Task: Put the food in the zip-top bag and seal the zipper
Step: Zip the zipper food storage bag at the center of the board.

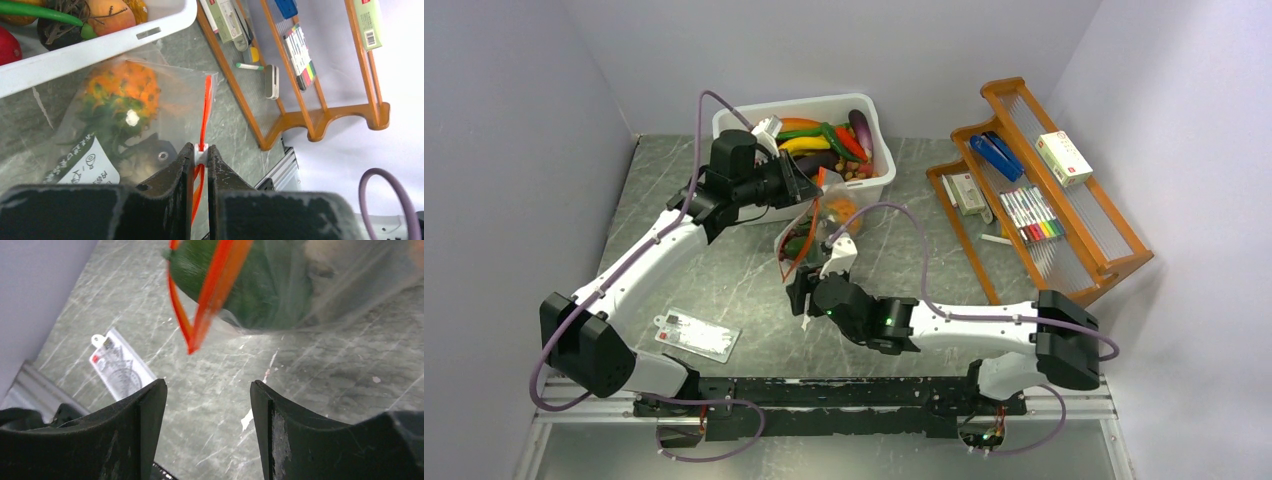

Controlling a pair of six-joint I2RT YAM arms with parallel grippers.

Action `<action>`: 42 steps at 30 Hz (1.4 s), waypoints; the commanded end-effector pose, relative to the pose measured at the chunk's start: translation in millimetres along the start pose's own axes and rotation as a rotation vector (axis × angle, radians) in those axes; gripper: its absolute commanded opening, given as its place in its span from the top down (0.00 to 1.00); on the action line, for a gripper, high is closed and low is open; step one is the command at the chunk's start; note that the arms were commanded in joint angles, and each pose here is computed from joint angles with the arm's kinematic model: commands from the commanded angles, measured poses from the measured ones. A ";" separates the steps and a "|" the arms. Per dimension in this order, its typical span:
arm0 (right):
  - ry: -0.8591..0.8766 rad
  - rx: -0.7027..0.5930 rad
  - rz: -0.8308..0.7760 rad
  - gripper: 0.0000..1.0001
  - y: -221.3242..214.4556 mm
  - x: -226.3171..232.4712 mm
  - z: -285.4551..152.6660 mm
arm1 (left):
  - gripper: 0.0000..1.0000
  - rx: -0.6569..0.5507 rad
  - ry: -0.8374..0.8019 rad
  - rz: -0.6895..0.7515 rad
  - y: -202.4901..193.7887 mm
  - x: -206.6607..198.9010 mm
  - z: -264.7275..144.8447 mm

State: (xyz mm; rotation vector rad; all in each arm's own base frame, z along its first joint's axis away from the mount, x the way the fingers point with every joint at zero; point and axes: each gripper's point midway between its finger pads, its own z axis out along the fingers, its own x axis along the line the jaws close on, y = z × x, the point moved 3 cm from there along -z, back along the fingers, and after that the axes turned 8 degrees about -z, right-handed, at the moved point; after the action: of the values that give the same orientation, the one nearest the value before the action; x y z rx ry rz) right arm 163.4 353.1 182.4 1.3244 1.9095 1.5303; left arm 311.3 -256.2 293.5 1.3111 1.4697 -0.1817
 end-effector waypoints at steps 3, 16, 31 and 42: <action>-0.082 -0.079 0.037 0.36 11.7 -0.2 13.0 | 0.93 -0.086 -0.070 -0.060 16.3 -17.6 3.7; -0.044 -0.112 0.054 0.33 -1.4 12.9 33.1 | 0.93 -0.114 -0.094 -0.132 20.7 -23.8 3.7; -0.176 -0.281 -0.098 1.00 29.7 -20.6 27.6 | 0.93 -0.173 -0.126 -0.185 27.3 -35.8 -13.9; -0.079 -0.179 -0.102 1.00 93.9 -34.9 -62.1 | 0.93 -0.216 -0.076 -0.188 35.0 -24.7 -3.8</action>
State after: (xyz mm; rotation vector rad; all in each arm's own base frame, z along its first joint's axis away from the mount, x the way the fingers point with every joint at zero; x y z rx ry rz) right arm 183.3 303.3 276.5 1.1647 1.6190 1.6147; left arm 323.6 -253.5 308.4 1.0378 1.5763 -0.2117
